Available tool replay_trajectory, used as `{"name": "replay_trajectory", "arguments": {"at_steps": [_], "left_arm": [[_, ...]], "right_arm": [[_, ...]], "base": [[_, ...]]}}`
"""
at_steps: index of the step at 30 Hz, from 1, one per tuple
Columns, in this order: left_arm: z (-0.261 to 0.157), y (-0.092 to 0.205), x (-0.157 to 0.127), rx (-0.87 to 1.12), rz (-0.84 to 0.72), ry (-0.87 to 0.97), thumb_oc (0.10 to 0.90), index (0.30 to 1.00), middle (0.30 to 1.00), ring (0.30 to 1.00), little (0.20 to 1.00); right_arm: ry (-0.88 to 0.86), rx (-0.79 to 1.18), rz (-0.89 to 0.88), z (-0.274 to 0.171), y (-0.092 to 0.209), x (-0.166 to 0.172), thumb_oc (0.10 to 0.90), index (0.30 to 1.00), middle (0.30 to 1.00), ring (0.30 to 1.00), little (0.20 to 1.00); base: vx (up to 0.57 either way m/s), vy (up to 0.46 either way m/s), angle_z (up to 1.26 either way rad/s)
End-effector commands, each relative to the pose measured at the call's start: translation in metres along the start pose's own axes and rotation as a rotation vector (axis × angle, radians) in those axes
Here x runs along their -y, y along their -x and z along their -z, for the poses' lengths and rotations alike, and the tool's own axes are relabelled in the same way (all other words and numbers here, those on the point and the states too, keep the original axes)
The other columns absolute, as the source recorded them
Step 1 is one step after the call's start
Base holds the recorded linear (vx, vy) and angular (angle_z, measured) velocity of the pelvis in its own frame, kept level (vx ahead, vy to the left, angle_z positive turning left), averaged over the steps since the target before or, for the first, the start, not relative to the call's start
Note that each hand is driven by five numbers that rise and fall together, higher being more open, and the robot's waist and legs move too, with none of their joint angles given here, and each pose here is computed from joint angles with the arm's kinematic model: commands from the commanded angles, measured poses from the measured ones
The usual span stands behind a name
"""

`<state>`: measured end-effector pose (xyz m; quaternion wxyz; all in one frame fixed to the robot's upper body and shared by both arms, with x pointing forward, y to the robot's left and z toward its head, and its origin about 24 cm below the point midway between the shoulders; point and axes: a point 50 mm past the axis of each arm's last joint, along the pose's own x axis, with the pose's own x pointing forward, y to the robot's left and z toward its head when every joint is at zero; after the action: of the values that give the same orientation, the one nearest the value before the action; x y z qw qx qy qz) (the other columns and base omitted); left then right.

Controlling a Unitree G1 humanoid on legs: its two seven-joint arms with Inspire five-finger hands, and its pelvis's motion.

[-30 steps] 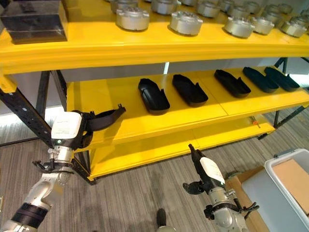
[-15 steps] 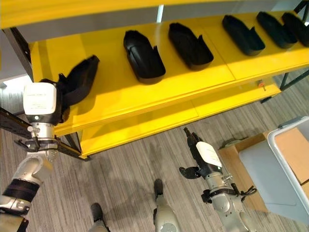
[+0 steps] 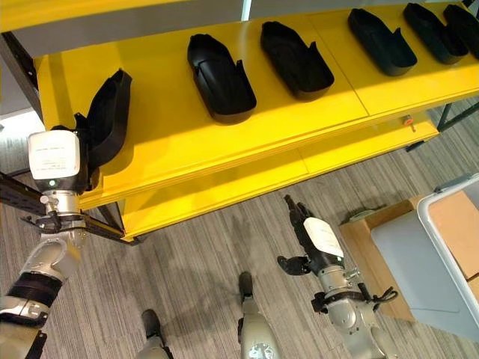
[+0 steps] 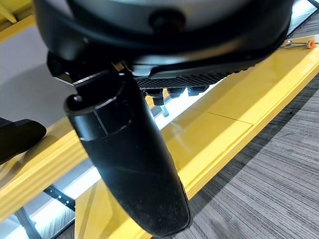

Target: Move parts from the plastic box to the shelf.

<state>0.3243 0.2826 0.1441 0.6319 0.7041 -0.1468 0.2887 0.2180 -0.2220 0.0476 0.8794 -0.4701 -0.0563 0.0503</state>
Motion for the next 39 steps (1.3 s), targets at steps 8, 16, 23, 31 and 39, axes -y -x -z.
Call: {"name": "replay_trajectory", "arguments": {"at_steps": [8, 16, 23, 31, 39], "left_arm": [[0.019, -0.032, -0.013, -0.124, -0.044, -0.032, 0.4, 0.3, 0.3, 0.3, 0.3], [0.026, -0.042, -0.019, -0.185, -0.084, -0.015, 0.4, 0.3, 0.3, 0.3, 0.3], [0.028, -0.053, -0.031, -0.187, -0.132, -0.018, 0.4, 0.3, 0.3, 0.3, 0.3], [0.032, -0.056, -0.034, -0.199, -0.14, -0.027, 0.4, 0.3, 0.3, 0.3, 0.3], [0.04, -0.058, -0.038, -0.222, -0.155, -0.034, 0.4, 0.3, 0.3, 0.3, 0.3]], "right_arm": [[0.027, 0.198, 0.222, -0.03, -0.018, 0.042, 0.9, 1.0, 1.0, 1.0, 1.0], [0.028, 0.208, 0.221, -0.031, -0.017, 0.041, 0.9, 1.0, 1.0, 1.0, 1.0], [0.024, 0.22, 0.219, -0.033, -0.018, 0.042, 0.9, 1.0, 1.0, 1.0, 1.0], [0.019, 0.221, 0.214, -0.033, -0.017, 0.04, 0.9, 1.0, 1.0, 1.0, 1.0], [0.02, 0.22, 0.216, -0.032, -0.017, 0.04, 0.9, 1.0, 1.0, 1.0, 1.0]], "base": [[0.0, 0.0, 0.0], [0.0, -0.002, -0.01], [0.0, -0.012, -0.05], [0.0, 0.0, 0.0], [0.0, 0.0, 0.0]]}}
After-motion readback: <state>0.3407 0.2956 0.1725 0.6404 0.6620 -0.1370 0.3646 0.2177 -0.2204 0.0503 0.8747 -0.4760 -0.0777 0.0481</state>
